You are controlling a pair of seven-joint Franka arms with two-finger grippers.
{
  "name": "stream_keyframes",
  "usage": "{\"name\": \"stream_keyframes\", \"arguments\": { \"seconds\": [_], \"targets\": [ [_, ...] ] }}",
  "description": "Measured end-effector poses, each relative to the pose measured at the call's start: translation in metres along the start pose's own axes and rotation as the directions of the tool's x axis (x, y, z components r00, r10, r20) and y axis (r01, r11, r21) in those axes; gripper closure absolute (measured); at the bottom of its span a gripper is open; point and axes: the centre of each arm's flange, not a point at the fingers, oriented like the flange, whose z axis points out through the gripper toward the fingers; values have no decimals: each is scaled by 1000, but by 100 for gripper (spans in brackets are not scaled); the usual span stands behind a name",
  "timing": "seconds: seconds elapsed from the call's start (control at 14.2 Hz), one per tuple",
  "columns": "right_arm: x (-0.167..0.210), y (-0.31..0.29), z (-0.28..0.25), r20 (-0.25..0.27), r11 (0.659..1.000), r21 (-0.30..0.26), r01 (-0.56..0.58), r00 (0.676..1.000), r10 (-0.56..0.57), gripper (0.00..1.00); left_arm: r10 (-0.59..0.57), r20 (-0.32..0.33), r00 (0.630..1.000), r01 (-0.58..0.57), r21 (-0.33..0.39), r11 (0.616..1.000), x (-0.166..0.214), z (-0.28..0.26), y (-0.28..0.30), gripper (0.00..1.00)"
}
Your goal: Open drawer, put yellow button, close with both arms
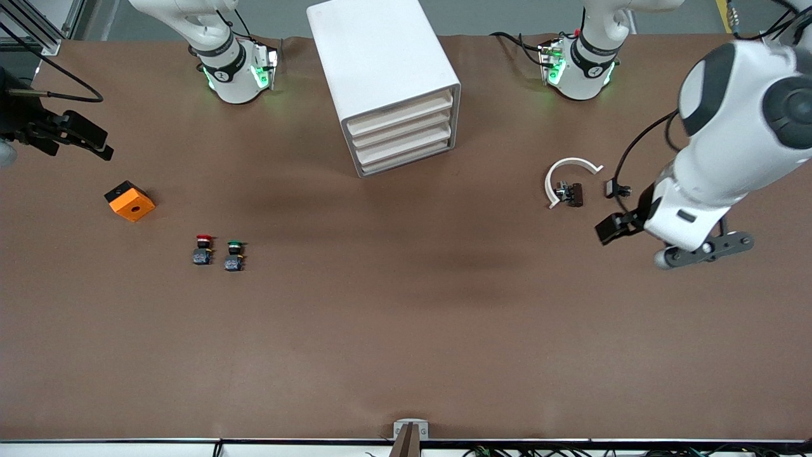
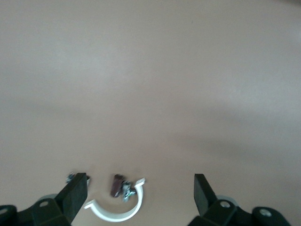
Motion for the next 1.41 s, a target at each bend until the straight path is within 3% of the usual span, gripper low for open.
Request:
{"name": "stream_keyframes", "arguments": {
  "seconds": [0.42, 0.77, 1.41],
  "targets": [
    [0, 0, 0, 0, 1000, 0, 0, 1000, 0, 0, 154, -3, 988, -154, 7, 988, -31, -57, -33, 0],
    [0, 0, 0, 0, 1000, 0, 0, 1000, 0, 0, 126, 14, 992, -125, -34, 992, -82, -88, -81, 0],
    [0, 0, -1, -3, 1000, 0, 1, 1000, -1, 0, 148, 16, 989, -147, -35, 988, -77, -88, -121, 0]
  ]
}}
